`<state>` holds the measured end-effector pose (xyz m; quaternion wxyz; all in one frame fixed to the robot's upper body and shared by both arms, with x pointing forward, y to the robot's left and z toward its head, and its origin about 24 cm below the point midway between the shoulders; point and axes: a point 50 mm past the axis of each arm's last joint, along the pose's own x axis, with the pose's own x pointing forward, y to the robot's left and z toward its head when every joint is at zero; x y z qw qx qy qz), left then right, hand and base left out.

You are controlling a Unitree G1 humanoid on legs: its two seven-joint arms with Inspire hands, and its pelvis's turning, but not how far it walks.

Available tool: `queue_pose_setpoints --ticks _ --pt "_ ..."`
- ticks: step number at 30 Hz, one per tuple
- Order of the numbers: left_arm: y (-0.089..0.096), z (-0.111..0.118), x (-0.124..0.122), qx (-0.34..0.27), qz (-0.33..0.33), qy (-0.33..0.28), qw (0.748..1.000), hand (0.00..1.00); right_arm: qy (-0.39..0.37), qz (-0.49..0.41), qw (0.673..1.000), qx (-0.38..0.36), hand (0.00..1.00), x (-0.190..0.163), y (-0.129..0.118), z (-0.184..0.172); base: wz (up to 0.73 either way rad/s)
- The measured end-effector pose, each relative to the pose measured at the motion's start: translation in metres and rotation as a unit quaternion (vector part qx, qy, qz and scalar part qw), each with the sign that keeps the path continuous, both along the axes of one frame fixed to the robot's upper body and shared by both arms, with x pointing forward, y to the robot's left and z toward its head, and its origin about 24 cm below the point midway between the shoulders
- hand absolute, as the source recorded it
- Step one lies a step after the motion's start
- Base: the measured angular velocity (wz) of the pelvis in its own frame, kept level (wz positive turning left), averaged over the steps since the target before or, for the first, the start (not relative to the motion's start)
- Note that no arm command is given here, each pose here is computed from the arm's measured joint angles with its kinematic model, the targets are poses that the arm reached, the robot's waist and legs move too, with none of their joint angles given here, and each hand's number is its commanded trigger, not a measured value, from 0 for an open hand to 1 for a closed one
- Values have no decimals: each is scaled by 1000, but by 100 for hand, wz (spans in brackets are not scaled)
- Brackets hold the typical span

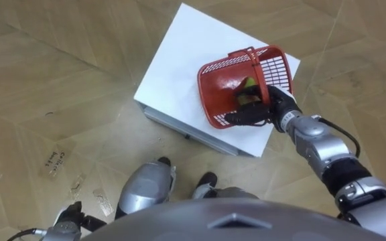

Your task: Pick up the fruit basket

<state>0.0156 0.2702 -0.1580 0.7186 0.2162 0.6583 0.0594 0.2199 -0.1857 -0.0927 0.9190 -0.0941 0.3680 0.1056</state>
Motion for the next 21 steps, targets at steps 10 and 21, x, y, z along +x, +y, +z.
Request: queue_pose_setpoints --ticks 10,21 --pt "-4 -1 0 -5 1 -5 1000 0 -6 5 1000 6 0 1 1 1 -1" --pt "-4 -2 -4 -4 4 2 1000 0 -16 8 1000 10 0 0 3 4 -2"
